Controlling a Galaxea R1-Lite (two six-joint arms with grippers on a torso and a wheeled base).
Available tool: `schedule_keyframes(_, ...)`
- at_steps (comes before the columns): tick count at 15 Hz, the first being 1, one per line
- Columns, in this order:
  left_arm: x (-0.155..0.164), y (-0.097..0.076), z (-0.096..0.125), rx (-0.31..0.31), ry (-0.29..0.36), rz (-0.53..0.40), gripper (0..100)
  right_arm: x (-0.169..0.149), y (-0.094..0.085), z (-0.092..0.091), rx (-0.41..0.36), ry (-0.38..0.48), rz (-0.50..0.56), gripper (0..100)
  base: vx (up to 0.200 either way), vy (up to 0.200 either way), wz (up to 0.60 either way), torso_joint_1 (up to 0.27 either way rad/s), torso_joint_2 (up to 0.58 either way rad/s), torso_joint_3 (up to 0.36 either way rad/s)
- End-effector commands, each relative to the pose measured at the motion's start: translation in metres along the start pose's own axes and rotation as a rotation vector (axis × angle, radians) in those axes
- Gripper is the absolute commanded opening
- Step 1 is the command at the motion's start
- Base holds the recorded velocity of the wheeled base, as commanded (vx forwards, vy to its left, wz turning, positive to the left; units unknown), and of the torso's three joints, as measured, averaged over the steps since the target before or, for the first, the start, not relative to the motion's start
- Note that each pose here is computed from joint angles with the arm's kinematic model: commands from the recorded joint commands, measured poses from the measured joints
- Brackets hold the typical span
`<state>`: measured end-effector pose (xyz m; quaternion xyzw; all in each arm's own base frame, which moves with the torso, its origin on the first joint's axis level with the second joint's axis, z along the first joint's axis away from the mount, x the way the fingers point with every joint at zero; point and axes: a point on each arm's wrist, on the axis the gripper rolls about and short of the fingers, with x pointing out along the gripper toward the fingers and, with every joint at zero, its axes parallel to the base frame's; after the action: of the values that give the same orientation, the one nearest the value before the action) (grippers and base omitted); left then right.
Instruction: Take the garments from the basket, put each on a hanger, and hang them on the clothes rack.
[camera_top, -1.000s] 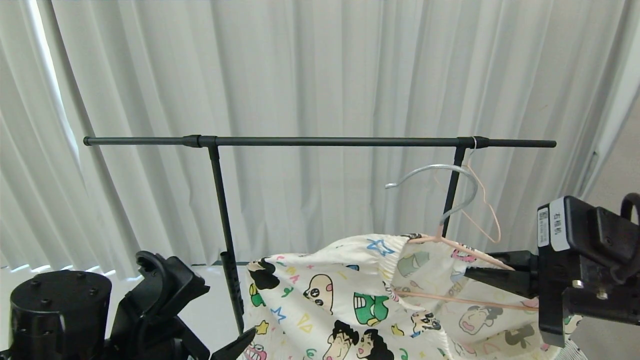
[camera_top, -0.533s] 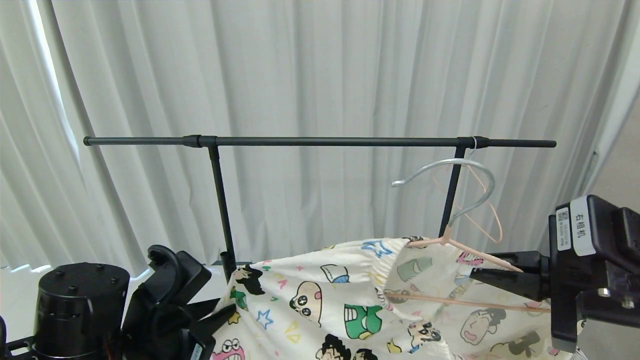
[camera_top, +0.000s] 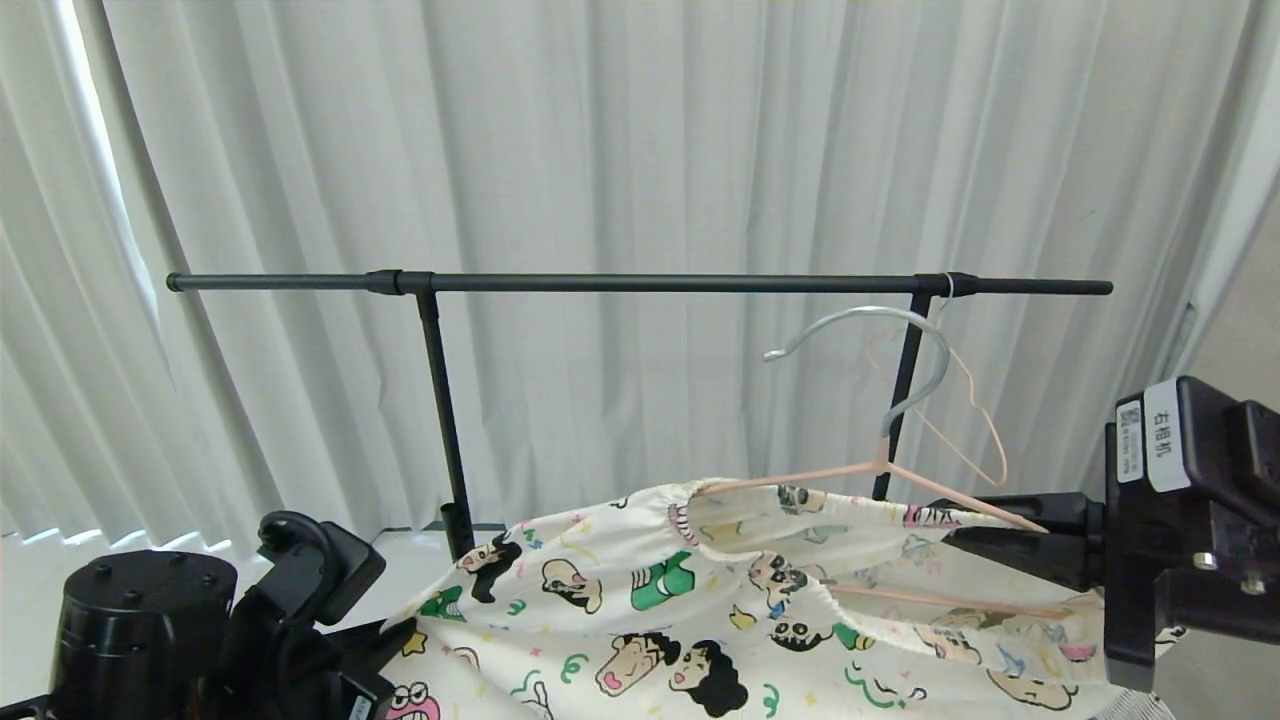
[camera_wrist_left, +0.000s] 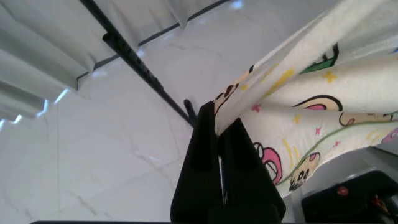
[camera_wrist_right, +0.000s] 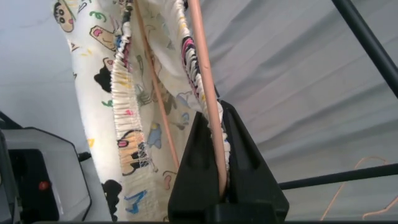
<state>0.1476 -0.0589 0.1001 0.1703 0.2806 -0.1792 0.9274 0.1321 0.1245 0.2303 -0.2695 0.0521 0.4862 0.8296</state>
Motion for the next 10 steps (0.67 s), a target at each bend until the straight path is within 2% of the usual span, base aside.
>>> schedule_keyframes(1,-0.006,0.000,0.003,-0.002,-0.036,0.000,100,0.000,-0.001,-0.005,0.009,0.018,-0.008,0,0.000,0.000,0.00,0.000,0.00,0.000)
schedule_keyframes(2,-0.012,0.001,0.004,-0.015,-0.069,0.007,100,-0.001,-0.004,-0.009,0.020,0.036,-0.025,0,0.000,0.000,0.00,0.000,0.00,0.000)
schedule_keyframes(4,-0.024,0.002,0.003,-0.085,-0.117,0.015,100,-0.007,-0.004,-0.021,0.042,0.069,-0.054,0,0.000,0.000,0.00,0.000,0.00,0.000)
schedule_keyframes(5,-0.031,0.005,0.006,-0.128,-0.162,0.034,100,-0.011,-0.005,-0.028,0.056,0.086,-0.075,0,0.000,0.000,0.00,0.000,0.00,0.000)
schedule_keyframes(7,-0.040,0.014,0.008,-0.165,-0.205,0.114,100,-0.019,-0.005,-0.037,0.098,0.110,-0.118,0,0.000,0.000,0.00,0.000,0.00,0.000)
schedule_keyframes(10,-0.051,0.032,0.001,-0.238,-0.217,0.300,100,-0.036,0.005,-0.056,0.229,0.185,-0.225,0,0.000,0.000,0.00,0.000,0.00,0.000)
